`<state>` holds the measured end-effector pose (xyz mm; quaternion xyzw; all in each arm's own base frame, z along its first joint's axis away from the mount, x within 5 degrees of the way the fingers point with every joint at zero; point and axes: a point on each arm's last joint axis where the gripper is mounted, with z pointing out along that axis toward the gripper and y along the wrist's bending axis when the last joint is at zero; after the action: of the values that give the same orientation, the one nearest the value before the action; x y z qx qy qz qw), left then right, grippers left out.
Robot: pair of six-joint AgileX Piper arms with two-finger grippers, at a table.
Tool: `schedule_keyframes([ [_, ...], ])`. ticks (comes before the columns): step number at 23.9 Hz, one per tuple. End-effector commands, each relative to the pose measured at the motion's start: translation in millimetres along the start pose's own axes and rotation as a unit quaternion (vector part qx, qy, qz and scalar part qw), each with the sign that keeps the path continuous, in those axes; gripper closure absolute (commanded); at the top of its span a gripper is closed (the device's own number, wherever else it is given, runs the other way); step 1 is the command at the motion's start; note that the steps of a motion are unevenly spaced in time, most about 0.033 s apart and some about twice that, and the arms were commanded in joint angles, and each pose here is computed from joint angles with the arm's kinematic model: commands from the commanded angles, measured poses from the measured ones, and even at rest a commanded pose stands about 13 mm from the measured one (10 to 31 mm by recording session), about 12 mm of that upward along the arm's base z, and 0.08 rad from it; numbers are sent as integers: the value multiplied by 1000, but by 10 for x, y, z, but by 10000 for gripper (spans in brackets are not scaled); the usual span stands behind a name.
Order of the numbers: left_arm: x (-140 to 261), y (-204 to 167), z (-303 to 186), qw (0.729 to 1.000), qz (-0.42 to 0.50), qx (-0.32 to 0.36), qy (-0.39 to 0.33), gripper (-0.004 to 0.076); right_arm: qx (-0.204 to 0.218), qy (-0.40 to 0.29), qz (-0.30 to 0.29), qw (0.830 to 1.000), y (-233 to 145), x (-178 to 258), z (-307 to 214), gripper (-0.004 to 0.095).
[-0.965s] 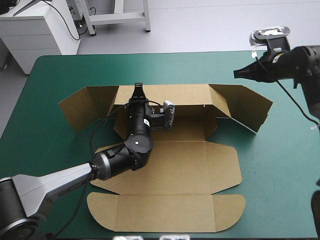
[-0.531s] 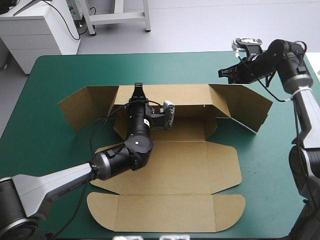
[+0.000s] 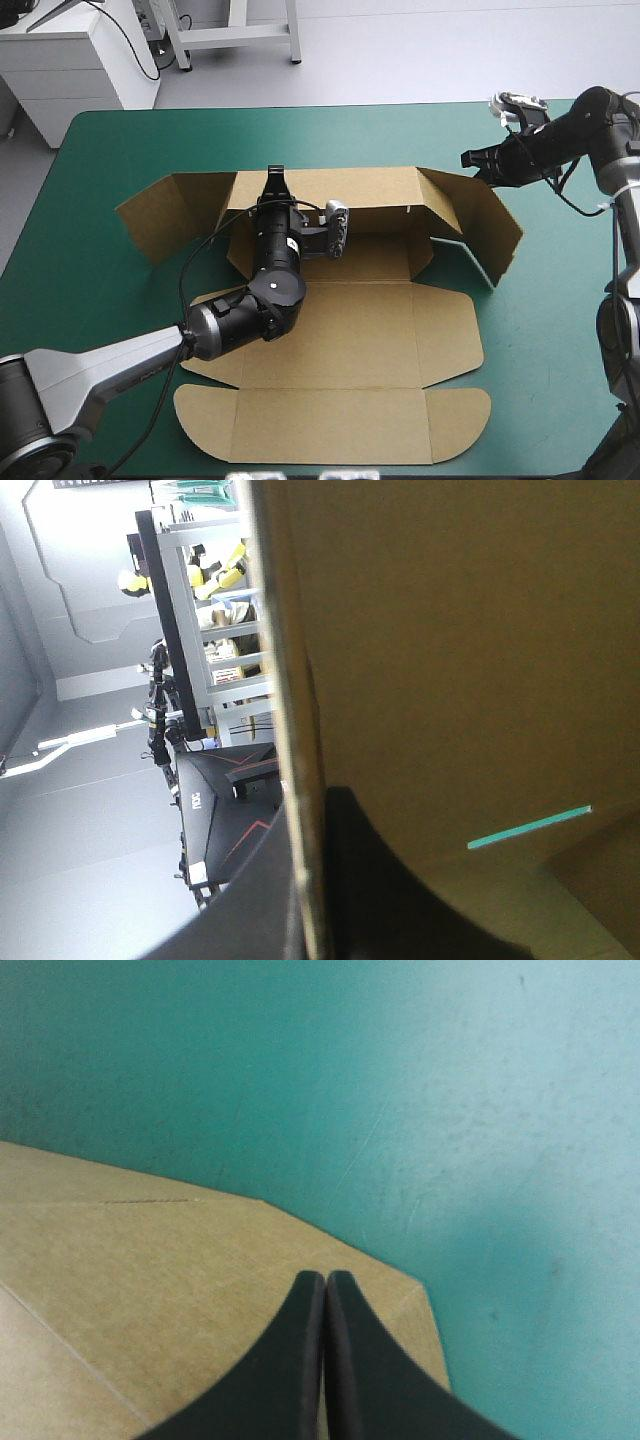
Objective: Fold the box
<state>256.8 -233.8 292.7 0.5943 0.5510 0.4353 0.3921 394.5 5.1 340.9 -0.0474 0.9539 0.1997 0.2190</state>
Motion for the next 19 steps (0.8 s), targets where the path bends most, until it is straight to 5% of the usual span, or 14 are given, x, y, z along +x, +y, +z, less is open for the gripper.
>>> schedule_keyframes([
  [1,71,180,-101,999,-23,-29,3,732,-55,-22,-21,998,209,107,-233,928],
  [4,71,180,-101,999,-23,-29,3,732,-82,-35,-22,996,292,157,-298,928],
  [19,69,185,-101,999,-21,-31,1,732,-86,-37,-15,995,367,584,-355,926],
])
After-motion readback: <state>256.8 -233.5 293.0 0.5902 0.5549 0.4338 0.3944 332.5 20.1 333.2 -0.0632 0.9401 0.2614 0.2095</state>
